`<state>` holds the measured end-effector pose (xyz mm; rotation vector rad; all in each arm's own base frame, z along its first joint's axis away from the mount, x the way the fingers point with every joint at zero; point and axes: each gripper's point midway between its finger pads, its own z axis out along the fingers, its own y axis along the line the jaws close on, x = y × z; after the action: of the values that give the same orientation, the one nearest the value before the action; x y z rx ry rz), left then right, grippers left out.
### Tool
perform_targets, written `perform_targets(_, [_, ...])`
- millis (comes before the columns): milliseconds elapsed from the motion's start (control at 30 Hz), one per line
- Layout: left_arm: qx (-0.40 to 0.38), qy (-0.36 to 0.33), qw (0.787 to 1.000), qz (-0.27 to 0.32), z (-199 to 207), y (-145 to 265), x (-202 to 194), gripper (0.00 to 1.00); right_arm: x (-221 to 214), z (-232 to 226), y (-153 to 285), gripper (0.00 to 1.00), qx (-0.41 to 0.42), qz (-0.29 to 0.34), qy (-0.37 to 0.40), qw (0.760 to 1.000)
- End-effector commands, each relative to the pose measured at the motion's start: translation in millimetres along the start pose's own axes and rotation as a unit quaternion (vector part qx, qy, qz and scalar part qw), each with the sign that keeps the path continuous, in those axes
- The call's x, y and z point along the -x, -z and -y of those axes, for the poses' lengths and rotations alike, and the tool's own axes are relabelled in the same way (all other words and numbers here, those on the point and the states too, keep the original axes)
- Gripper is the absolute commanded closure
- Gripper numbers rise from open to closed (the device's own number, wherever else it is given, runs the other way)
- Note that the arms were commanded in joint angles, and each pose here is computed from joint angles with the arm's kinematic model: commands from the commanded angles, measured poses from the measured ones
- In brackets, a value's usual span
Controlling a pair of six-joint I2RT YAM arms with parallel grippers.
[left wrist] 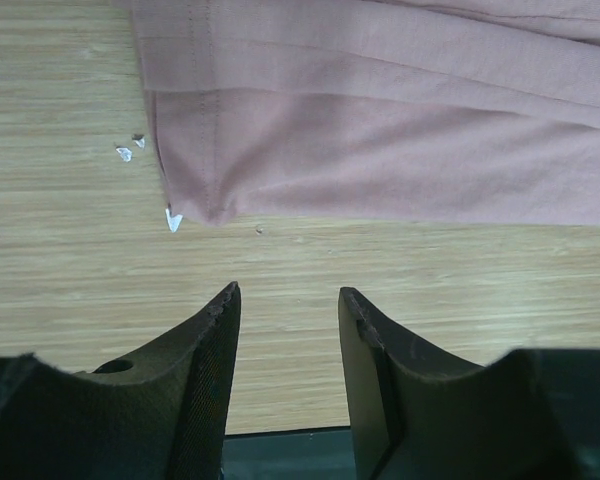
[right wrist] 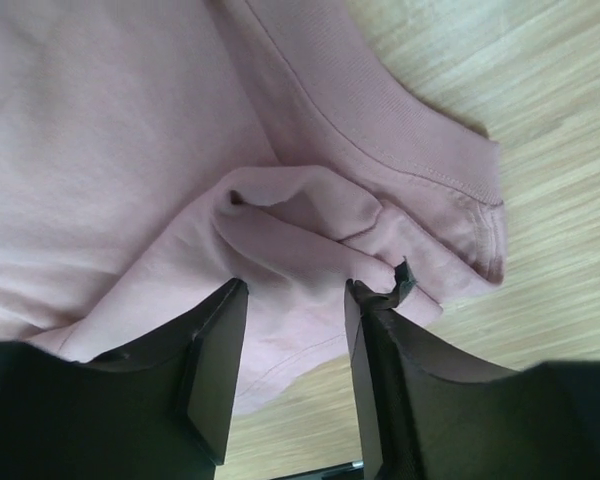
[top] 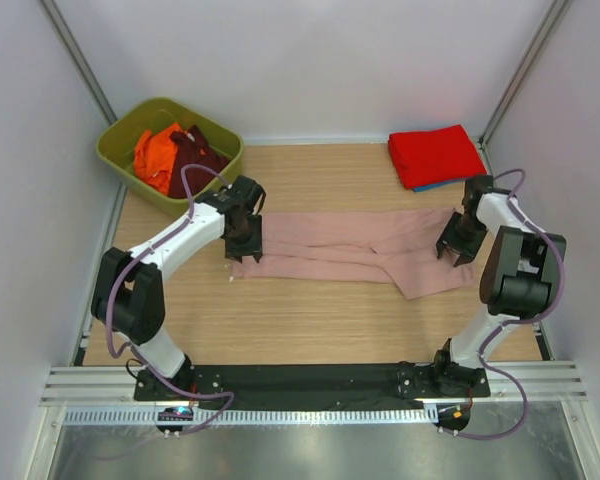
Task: Fold and stack the t-shirts
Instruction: Fold the tshirt
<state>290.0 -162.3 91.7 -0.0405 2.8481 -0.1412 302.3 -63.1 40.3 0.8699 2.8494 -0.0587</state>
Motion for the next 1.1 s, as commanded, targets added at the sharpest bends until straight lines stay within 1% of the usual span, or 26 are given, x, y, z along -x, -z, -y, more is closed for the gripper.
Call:
perform_targets(0, [-0.015,0.003,1.0,0.01,2.5,12.2,1.7,0.55,17.0,-9.0,9.7,0.5,0.002,0.025,0.015,1.0])
perform_targets(33, [-0.013,0.002,1.0,0.01,1.7,13.0,1.6,0.55,18.1,-10.3,11.1,0.54,0.003,0.026,0.011,1.0])
perform_targets(67, [-0.015,0.001,1.0,0.013,2.2,15.0,2.9,0.55,19.8,-11.7,12.9,0.63,0.006,0.029,0.007,1.0])
perform_targets(133, [-0.013,-0.002,1.0,0.015,0.9,16.6,3.3,0.55,21.6,-14.8,16.8,0.73,0.013,0.031,0.0,0.999])
perform_targets(167, [-0.011,-0.002,1.0,0.016,0.3,17.8,3.3,0.55,22.0,-19.2,18.7,0.83,0.023,0.03,-0.006,0.999])
perform_targets(233, [-0.01,-0.002,1.0,0.014,-0.3,18.4,2.5,0.55,25.4,-25.3,21.5,0.96,0.035,0.032,-0.02,0.999])
perform_targets(267, [-0.011,-0.002,1.0,0.017,-0.3,19.3,3.2,0.55,24.7,-35.8,23.8,0.99,0.06,0.024,-0.036,0.997])
perform_targets(400, [-0.01,-0.004,1.0,0.02,-0.7,21.1,4.6,0.55,37.1,-62.8,32.1,0.99,0.117,0.025,-0.09,0.989])
perform_targets(500, [-0.009,-0.004,1.0,0.018,-1.1,21.2,3.9,0.55,49.1,-67.3,36.2,0.99,0.119,0.032,-0.096,0.988])
perform_targets(533, [-0.009,-0.004,1.0,0.019,-0.9,21.2,4.3,0.55,56.3,-64.9,37.3,0.99,0.108,0.04,-0.091,0.989])
perform_targets(567, [-0.008,-0.004,1.0,0.019,-1.6,20.8,4.0,0.55,53.8,-59.8,37.2,0.87,0.094,0.033,-0.084,0.991])
perform_targets(667, [-0.004,-0.007,0.999,0.033,-1.0,16.3,13.4,0.52,53.0,-45.6,34.0,0.56,0.06,0.038,-0.055,0.996])
perform_targets(700, [-0.004,-0.013,0.999,0.035,0.2,13.9,16.8,0.51,49.8,-40.4,32.5,0.54,0.049,0.037,-0.048,0.997])
perform_targets(733, [-0.001,-0.015,0.999,0.033,0.5,11.4,18.6,0.5,44.6,-30.7,27.6,0.49,0.028,0.036,-0.037,0.998])
perform_targets(867, [0.007,-0.023,1.0,0.019,2.9,-2.6,24.6,0.51,30.5,-14.3,20.7,0.45,-0.001,0.03,-0.01,0.999])
perform_targets(933, [0.015,-0.027,0.999,0.018,-0.6,-6.6,23.6,0.52,24.5,-11.0,18.9,0.44,-0.004,0.027,-0.004,1.0])
perform_targets(1067, [0.052,-0.021,0.998,0.015,-22.0,-13.5,18.0,0.55,20.3,-8.2,17.5,0.44,-0.007,0.026,0.0,1.0])
